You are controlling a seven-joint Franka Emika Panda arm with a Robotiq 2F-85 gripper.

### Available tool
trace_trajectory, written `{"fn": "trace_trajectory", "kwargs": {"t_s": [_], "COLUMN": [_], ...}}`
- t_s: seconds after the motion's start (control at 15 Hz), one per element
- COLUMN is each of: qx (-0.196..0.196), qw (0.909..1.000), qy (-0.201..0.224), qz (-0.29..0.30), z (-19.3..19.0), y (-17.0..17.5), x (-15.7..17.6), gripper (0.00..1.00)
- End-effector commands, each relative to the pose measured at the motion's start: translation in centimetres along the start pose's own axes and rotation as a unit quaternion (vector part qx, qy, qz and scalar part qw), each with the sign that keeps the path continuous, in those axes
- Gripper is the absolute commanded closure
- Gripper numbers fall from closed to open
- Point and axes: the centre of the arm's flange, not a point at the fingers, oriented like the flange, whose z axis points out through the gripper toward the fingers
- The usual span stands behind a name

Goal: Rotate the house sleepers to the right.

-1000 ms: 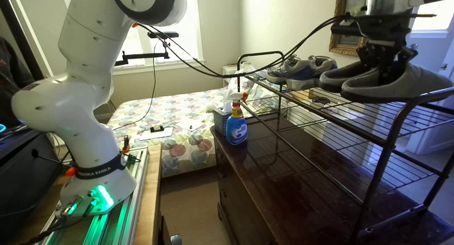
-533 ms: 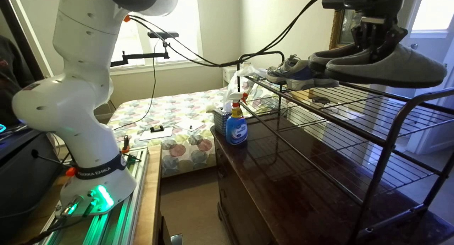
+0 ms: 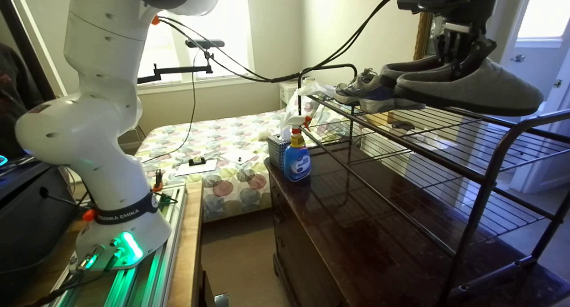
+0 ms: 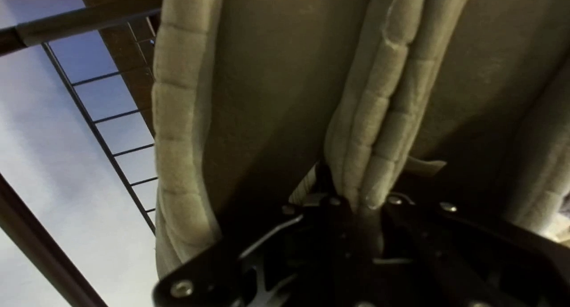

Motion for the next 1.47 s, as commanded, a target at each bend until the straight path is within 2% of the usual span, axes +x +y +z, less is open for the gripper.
{"fn": "trace_trajectory", "kwargs": {"t_s": [0.0,0.13,0.33,0.6,0.87,1.07,1.13,1.27,1.4], "qx": [0.003,0.003,0.007,0.009,-0.015,-0.046,-0.053,-0.063,-0.05], "qw": [0.995,0.9886,0.974,0.9461,0.9127,0.8991,0.898,0.9022,0.9174], "qy": [0.028,0.043,0.064,0.098,0.15,0.166,0.165,0.152,0.116], "qz": [0.096,0.144,0.217,0.309,0.38,0.403,0.404,0.398,0.377], "z": [-0.3,-0.4,-0.7,-1.1,-1.1,-0.4,-0.2,0.1,0.6], "y": [-2.3,-3.5,-4.6,-4.0,-2.5,-2.2,-2.5,-3.0,-3.7], "x": [-0.4,-0.3,-0.2,0.1,0.1,-0.2,-0.3,-0.7,-1.2], "gripper": [0.97,0.97,0.97,0.97,0.97,0.97,0.97,0.97,0.97]}}
